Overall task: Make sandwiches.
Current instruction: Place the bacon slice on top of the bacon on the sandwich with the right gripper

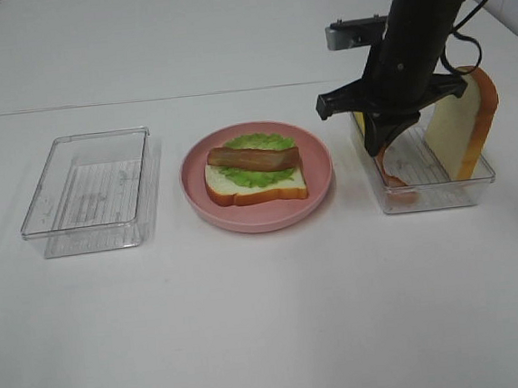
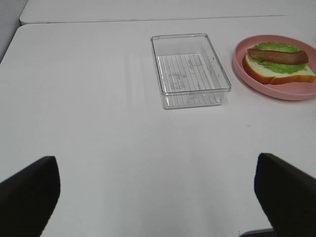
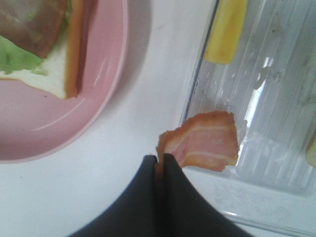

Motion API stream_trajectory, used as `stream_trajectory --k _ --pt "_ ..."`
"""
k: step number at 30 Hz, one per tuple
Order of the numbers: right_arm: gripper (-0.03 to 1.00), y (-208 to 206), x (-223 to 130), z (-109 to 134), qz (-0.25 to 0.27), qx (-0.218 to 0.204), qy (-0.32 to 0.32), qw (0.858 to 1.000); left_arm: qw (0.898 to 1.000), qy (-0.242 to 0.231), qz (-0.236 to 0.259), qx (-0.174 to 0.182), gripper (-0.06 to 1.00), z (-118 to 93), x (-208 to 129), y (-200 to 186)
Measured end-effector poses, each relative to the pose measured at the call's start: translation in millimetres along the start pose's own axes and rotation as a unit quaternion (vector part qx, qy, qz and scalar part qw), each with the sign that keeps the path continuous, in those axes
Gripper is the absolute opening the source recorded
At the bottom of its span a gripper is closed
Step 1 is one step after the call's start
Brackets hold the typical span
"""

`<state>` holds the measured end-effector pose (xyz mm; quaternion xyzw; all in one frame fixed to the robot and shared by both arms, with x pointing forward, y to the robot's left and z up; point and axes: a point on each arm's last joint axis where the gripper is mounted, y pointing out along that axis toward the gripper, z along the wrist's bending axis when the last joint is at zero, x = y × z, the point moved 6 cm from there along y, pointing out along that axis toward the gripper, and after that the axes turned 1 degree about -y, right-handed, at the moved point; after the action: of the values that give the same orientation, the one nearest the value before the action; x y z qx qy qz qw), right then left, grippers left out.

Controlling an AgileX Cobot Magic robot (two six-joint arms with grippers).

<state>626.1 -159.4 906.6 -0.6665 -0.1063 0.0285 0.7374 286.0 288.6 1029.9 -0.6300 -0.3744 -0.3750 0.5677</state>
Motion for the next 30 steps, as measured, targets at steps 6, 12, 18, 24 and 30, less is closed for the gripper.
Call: stream_trajectory --k 6,12,18,24,30 --pt "0.00 -70 7 8 -0.084 0.020 0.031 0.996 1.000 0.000 0.000 0.000 0.99 0 0 0" --pt "0.00 -122 19 36 -0.152 0.115 0.048 0.980 1.000 0.000 0.000 0.000 0.99 0 0 0" --pt "0.00 -133 37 66 -0.180 0.217 0.049 0.958 1.000 0.000 0.000 0.000 0.99 0 0 0" --pt "0.00 -95 49 81 -0.141 0.271 0.064 0.950 1.000 0.000 0.000 0.000 0.99 0 0 0" --pt "0.00 -73 52 98 -0.124 0.297 0.051 0.945 1.000 0.000 0.000 0.000 0.99 0 0 0"
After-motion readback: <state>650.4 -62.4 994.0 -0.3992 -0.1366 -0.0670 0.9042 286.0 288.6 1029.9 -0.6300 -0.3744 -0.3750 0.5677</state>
